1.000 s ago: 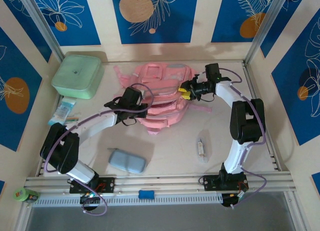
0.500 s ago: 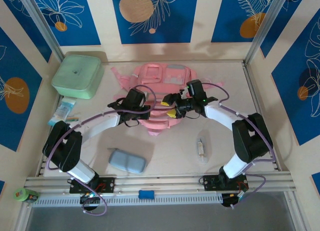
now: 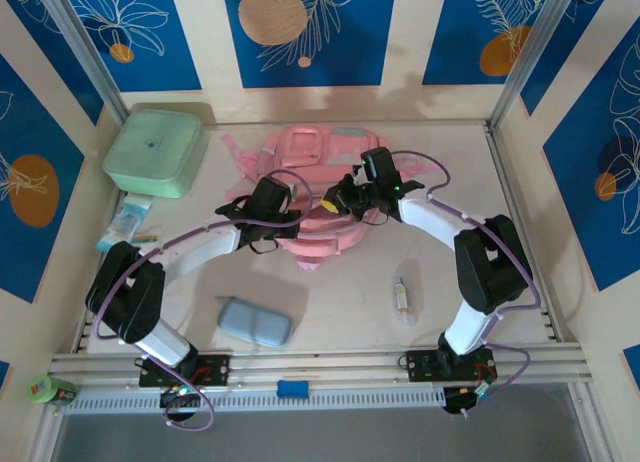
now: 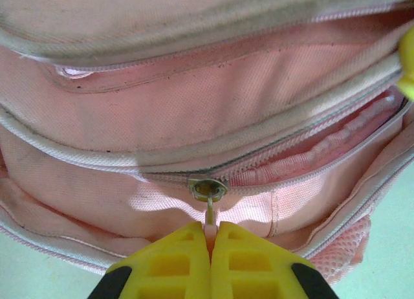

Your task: Pack books, pencil case, and school supplies into a backpack

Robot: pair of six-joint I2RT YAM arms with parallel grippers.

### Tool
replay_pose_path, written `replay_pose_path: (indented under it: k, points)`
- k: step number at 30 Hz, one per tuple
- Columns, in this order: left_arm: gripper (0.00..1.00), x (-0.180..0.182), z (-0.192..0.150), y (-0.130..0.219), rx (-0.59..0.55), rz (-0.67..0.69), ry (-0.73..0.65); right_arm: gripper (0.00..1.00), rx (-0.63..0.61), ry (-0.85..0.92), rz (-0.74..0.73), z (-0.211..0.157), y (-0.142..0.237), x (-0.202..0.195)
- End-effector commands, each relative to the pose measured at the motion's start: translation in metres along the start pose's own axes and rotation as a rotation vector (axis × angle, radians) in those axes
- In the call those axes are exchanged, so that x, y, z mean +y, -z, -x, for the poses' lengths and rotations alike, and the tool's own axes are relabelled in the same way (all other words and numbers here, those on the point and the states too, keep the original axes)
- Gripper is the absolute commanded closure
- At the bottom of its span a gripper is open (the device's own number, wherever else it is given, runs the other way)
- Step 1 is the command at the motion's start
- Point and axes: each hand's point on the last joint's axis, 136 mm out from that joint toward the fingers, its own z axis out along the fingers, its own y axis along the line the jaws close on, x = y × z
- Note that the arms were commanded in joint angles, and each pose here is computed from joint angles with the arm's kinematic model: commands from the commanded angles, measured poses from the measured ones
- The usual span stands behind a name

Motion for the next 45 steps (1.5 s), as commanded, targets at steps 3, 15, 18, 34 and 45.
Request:
replay_pose_path:
  k: [3, 15, 18, 34, 45]
  points:
    - [1.00, -0.008, -0.012, 0.024, 0.006, -0.022, -0.017, 1.00, -0.079, 0.131, 0.016, 0.048, 0.031, 0.011]
    - [1.00, 0.061, -0.001, 0.015, -0.061, 0.157, 0.104, 1.00, 0.007, 0.127, 0.174, 0.057, 0.095, 0.022]
    - [1.00, 0.070, 0.015, 0.009, -0.104, 0.169, 0.075, 1.00, 0.040, 0.132, 0.199, 0.053, 0.098, 0.023]
    - [1.00, 0.133, 0.092, -0.027, -0.303, 0.199, 0.160, 1.00, 0.122, 0.113, 0.196, 0.032, 0.079, 0.006]
    - [0.60, 0.120, 0.065, -0.009, -0.168, 0.161, 0.174, 0.59, 0.110, 0.252, 0.106, 0.018, 0.082, 0.010]
